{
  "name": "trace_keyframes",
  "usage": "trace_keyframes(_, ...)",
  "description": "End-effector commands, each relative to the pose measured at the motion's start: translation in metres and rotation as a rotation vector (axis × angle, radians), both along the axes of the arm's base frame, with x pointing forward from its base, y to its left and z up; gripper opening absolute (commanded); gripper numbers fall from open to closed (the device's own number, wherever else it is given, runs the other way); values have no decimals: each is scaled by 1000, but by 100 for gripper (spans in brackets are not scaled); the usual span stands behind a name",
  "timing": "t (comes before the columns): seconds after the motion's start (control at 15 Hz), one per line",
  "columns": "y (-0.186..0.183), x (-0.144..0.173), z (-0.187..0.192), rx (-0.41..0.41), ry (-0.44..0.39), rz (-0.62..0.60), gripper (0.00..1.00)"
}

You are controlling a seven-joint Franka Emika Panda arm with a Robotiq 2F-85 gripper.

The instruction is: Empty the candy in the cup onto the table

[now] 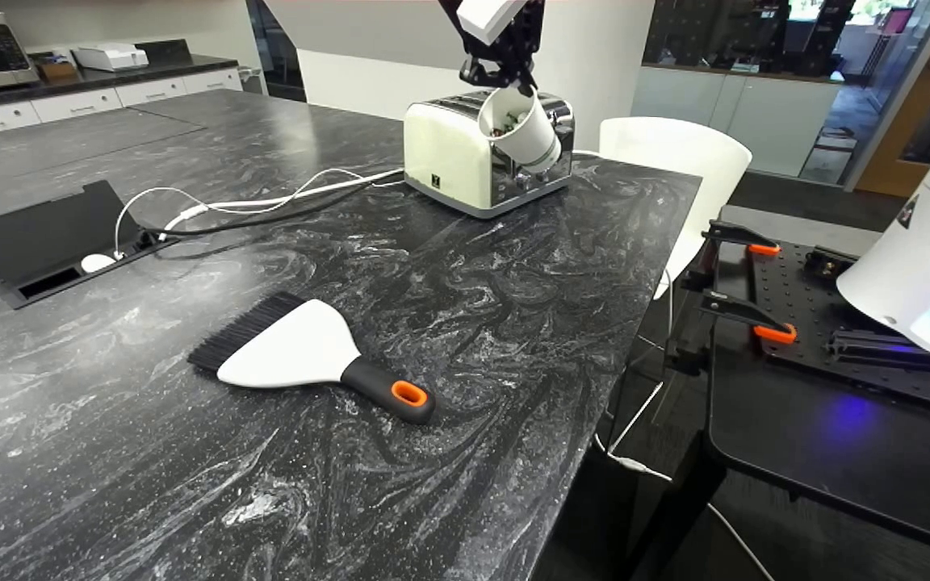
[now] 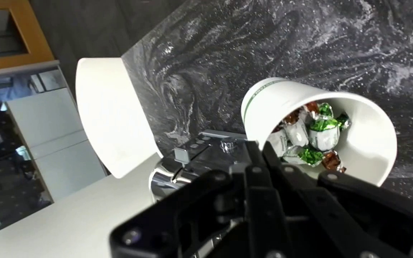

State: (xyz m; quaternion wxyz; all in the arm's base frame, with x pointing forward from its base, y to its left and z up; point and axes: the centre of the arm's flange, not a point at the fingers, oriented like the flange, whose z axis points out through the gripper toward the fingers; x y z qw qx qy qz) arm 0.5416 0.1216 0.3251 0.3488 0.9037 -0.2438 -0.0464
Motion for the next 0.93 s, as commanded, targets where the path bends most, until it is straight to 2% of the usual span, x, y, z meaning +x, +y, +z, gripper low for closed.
trace_keyframes(0.0, 13, -15, 1, -66, 20, -41, 1)
trace_keyframes(0.33, 38, -14, -37, -87, 76, -14, 1)
trace_keyframes(0.87, 43, -10, -106, -157, 259, -62, 1)
